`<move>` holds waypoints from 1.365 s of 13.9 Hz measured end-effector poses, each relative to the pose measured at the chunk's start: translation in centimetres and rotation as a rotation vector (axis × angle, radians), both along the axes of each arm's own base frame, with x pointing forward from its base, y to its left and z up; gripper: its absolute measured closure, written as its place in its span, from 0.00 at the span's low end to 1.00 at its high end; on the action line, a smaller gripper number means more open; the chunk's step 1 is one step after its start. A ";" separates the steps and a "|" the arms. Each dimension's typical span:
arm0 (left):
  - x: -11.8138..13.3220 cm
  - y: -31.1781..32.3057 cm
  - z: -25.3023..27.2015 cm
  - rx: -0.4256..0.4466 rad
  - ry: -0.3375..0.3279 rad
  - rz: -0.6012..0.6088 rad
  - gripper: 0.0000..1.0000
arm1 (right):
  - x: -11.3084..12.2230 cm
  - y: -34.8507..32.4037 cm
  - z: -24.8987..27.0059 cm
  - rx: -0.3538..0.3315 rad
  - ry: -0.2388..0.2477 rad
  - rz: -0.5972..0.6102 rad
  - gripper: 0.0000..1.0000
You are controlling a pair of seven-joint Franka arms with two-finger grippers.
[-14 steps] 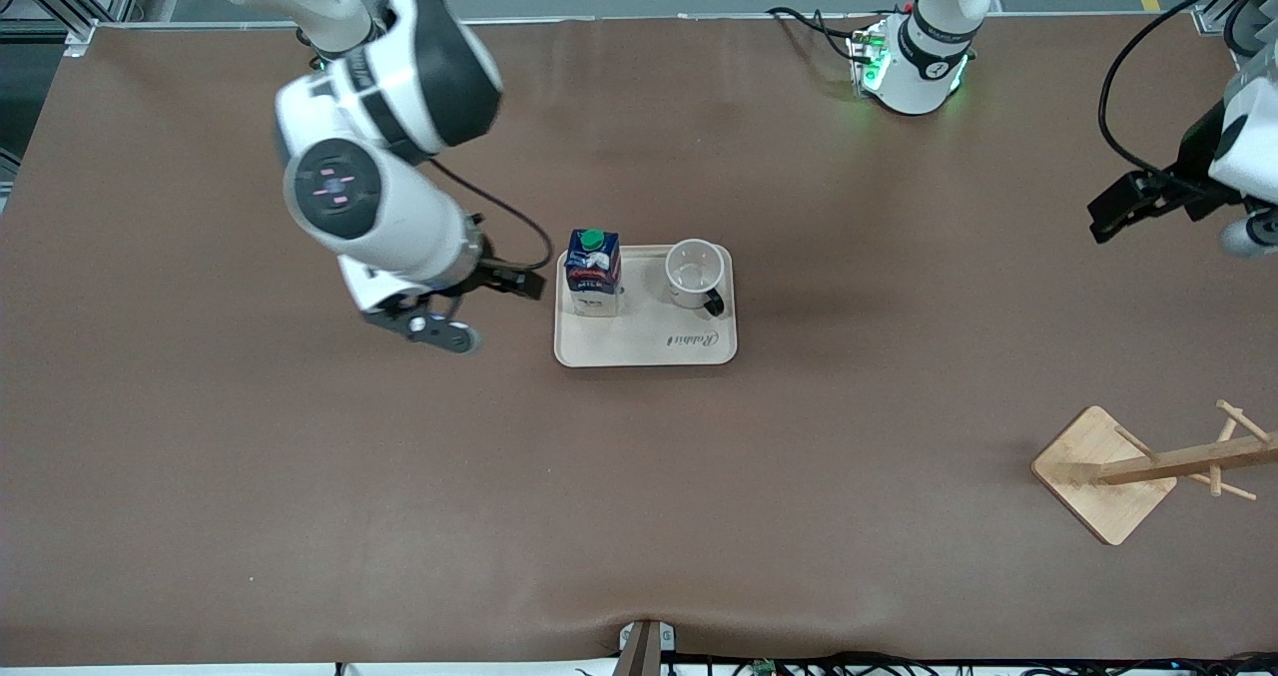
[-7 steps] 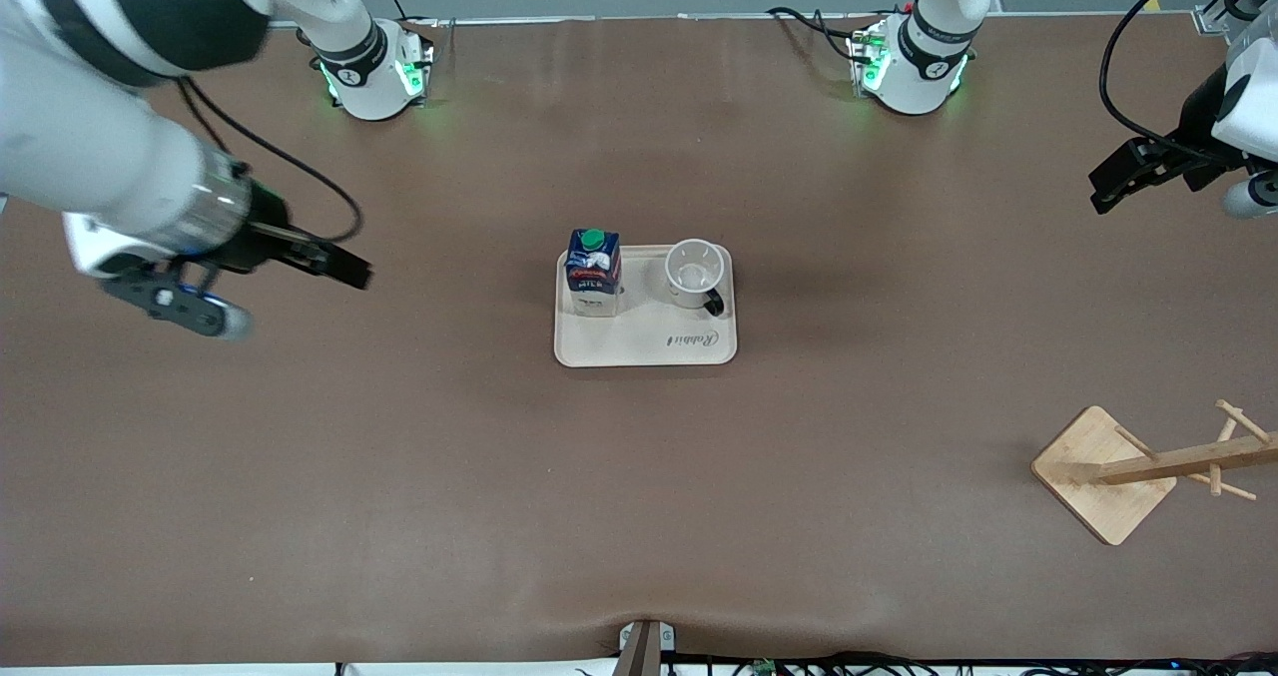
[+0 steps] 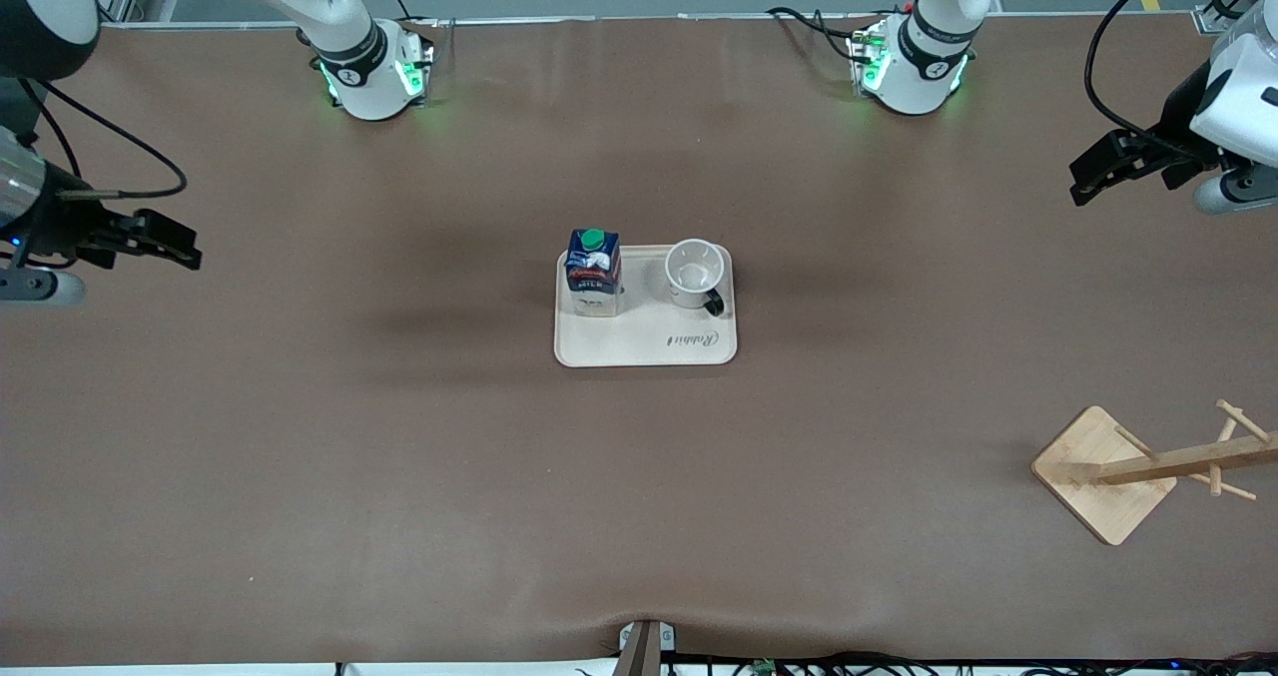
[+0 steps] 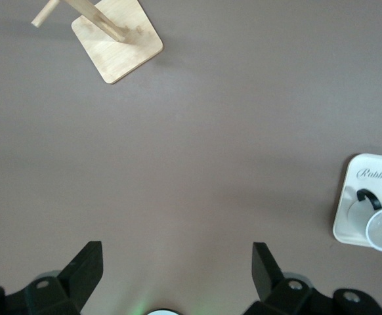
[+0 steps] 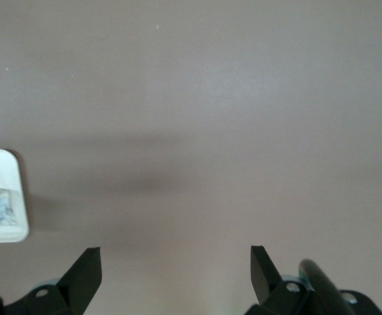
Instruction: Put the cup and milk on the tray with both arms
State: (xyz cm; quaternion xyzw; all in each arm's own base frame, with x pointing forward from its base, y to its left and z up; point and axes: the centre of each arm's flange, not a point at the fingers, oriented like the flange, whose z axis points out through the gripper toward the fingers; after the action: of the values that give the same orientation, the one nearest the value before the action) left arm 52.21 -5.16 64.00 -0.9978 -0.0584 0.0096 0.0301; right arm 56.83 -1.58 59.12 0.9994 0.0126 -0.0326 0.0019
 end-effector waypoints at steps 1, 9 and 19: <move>0.0 0.1 0.0 0.000 0.004 -0.015 0.00 | -0.8 -1.2 -0.1 0.008 0.010 0.033 0.00; -0.3 0.7 -0.1 0.000 0.024 -0.022 0.00 | -2.0 -1.5 6.6 0.002 -0.075 0.075 0.00; -0.2 0.7 0.0 0.000 0.022 -0.022 0.00 | -2.0 -1.0 7.5 0.001 -0.094 0.085 0.00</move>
State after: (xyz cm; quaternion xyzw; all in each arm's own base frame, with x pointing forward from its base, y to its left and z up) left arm 51.96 -4.46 63.99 -0.9982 -0.0472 0.0202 0.0308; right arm 54.85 -2.62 66.60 0.9984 0.0550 0.0144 0.0036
